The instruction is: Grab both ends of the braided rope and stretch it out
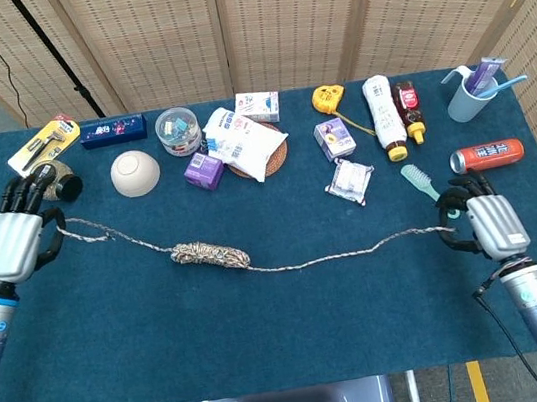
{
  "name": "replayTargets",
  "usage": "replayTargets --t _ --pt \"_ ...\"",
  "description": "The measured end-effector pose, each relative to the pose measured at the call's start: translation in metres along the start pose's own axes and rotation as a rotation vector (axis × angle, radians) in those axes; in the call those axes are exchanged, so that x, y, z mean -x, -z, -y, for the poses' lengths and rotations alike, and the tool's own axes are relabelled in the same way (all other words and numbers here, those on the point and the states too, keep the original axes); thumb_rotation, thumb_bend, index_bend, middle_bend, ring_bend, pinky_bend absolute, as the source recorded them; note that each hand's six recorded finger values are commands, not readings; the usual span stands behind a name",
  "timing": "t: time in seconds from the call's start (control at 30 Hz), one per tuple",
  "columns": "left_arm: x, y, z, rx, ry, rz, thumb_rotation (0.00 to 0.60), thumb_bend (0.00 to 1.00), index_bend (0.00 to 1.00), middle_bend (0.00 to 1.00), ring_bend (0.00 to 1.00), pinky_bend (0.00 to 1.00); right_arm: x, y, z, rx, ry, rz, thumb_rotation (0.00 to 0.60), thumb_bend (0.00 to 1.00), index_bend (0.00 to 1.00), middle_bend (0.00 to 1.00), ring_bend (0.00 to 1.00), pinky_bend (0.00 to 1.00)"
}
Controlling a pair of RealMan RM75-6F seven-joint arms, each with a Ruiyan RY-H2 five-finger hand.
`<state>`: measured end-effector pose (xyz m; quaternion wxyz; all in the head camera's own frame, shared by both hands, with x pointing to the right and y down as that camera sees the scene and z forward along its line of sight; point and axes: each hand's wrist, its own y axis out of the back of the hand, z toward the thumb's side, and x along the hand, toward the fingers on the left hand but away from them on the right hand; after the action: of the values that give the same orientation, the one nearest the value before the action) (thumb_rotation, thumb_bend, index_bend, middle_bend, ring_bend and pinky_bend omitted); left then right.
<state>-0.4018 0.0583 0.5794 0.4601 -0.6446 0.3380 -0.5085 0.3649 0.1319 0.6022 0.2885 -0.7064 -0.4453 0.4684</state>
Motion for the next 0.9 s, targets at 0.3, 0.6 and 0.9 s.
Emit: replayTargets --t 0.3,0.6,0.9 --pt "-0.013 -0.060 0.017 0.065 0.022 0.130 0.600 0.48 0.72 0.12 0.00 0.00 0.021 -0.054 0.017 0.049 -0.049 -0.140 0.600 0.44 0.74 0.39 0.19 0.00" --pt "-0.023 -0.109 0.029 0.122 0.030 0.211 0.600 0.46 0.56 0.12 0.00 0.00 0.038 -0.102 0.033 0.077 -0.091 -0.243 0.600 0.44 0.67 0.31 0.12 0.00" --pt "-0.028 -0.137 0.041 0.144 0.097 0.242 0.600 0.08 0.00 0.00 0.00 0.00 0.046 -0.120 0.052 0.066 -0.158 -0.264 0.600 0.34 0.07 0.00 0.00 0.00"
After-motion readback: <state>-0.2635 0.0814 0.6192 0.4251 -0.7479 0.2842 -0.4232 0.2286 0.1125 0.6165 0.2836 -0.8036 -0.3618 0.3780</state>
